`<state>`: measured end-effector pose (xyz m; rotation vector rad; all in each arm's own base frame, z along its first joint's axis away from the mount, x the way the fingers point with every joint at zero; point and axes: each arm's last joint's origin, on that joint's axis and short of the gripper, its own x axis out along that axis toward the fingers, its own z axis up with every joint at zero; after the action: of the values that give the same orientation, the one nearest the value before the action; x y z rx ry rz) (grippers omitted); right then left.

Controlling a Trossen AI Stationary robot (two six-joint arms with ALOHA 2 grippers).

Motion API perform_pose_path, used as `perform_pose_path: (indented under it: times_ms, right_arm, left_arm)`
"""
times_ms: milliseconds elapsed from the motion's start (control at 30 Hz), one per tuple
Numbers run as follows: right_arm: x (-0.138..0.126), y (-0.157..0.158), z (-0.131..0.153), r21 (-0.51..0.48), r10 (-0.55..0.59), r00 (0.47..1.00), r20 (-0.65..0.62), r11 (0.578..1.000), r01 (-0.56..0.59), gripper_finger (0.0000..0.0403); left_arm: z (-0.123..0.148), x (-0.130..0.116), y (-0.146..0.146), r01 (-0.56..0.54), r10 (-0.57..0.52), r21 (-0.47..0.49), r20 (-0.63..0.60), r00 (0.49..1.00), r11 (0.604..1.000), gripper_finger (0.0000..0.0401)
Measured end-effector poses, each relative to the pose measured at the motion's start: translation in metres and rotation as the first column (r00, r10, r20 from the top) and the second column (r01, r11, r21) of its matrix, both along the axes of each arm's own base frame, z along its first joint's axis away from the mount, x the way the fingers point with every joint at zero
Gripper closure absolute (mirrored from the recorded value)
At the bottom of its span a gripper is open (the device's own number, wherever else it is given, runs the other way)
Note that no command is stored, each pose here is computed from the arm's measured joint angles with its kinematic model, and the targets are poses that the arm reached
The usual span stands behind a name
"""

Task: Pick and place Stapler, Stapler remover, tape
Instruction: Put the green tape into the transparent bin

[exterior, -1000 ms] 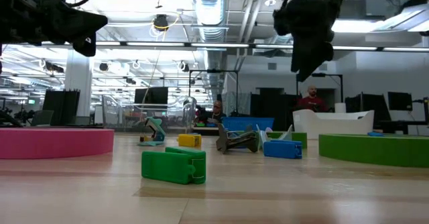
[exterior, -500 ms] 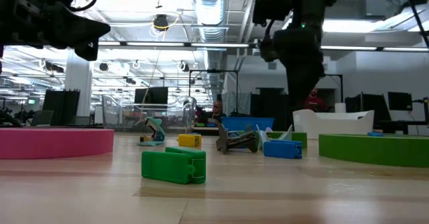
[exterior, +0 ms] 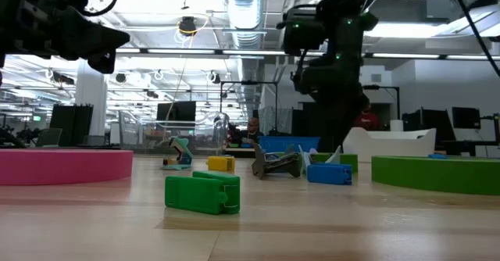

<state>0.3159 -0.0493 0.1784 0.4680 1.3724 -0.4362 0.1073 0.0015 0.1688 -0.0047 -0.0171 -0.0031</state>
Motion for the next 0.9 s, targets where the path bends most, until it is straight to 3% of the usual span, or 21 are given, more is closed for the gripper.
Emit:
perform_pose_path:
  times_ms: [667, 900]
  right_arm:
    - [0.009, -0.001, -0.029, 0.006, 0.030, 0.998, -0.061, 1.000, -0.029, 0.0138]
    - [0.010, -0.001, -0.029, 0.005, 0.030, 0.998, -0.049, 1.000, -0.029, 0.0168]
  left_arm:
    - [-0.002, 0.003, 0.000, 0.000, 0.000, -0.001, -0.022, 1.000, 1.000, 0.0398]
    - [-0.002, 0.003, 0.000, 0.000, 0.000, 0.000, -0.020, 1.000, 1.000, 0.0398]
